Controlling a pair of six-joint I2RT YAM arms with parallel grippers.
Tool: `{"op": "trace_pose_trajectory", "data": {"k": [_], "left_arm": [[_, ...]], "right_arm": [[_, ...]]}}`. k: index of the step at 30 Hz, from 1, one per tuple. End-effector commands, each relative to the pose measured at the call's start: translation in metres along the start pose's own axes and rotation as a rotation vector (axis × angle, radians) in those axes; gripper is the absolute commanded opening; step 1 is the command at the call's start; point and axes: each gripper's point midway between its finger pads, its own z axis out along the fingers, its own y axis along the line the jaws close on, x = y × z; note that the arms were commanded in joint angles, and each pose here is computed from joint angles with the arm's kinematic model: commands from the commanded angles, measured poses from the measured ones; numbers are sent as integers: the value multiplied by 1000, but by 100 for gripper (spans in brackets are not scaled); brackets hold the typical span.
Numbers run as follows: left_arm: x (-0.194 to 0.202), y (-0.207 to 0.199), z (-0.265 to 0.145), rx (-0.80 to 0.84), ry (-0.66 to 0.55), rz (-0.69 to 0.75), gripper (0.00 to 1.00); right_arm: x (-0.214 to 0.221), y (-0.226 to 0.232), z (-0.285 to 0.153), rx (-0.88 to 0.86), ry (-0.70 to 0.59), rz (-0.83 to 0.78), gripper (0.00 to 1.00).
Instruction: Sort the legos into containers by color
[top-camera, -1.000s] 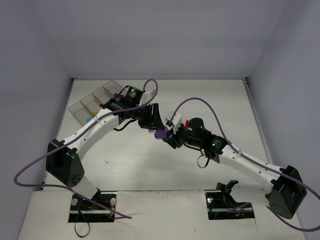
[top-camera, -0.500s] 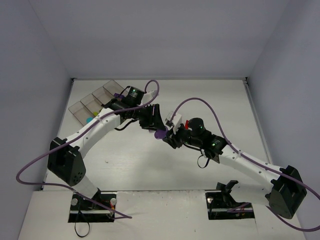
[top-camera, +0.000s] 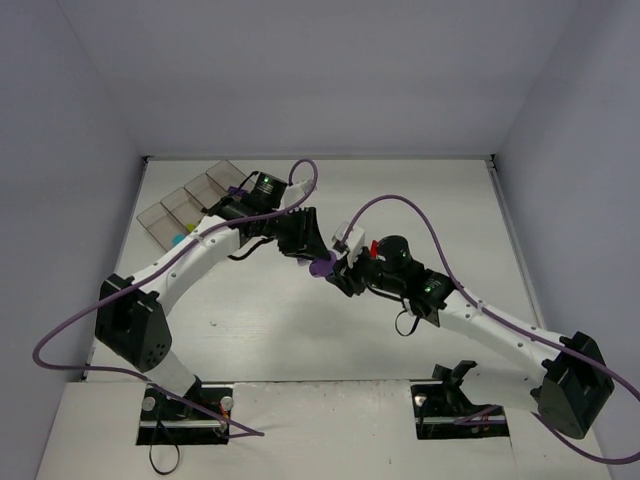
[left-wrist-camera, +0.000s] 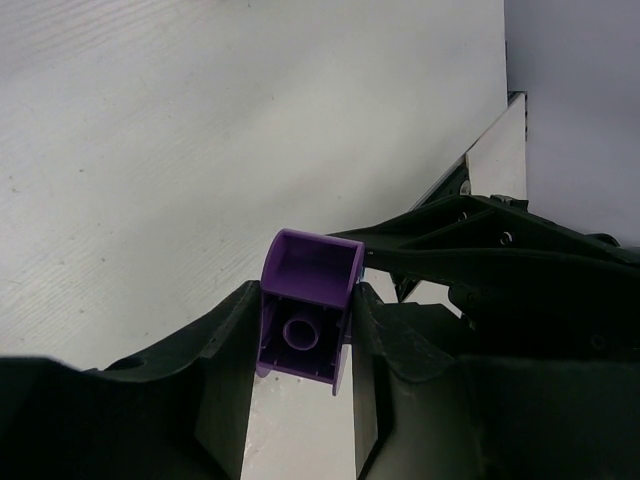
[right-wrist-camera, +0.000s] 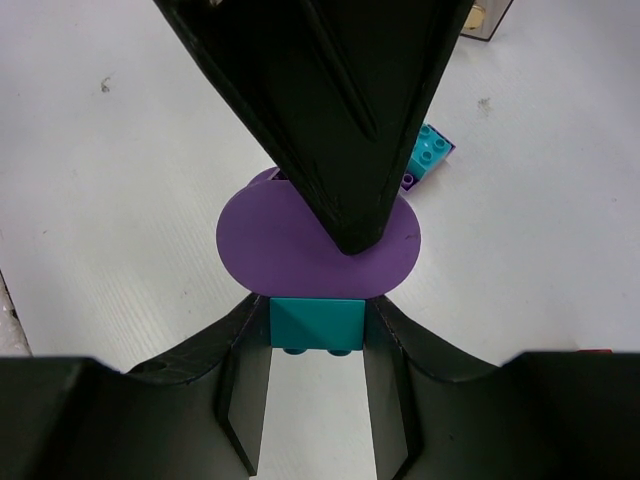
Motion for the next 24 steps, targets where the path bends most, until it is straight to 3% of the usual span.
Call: {"op": "trace_pose_trajectory", "data": {"k": [1, 13, 21, 24], "left_arm": [[-16, -10, -16, 48, -55, 39, 0], [-72, 29, -69, -14, -201, 13, 0], [-168, 149, -123, -555, -506, -53, 0], [-199, 182, -126, -608, -581, -113, 0]], "right_arm": [[-14, -9, -4, 35, -77, -14, 0], [3, -16, -5, 65, -29, 30, 0], [-14, -19, 1, 61, -48, 32, 0], [-15, -20, 3, 62, -46, 34, 0]]}}
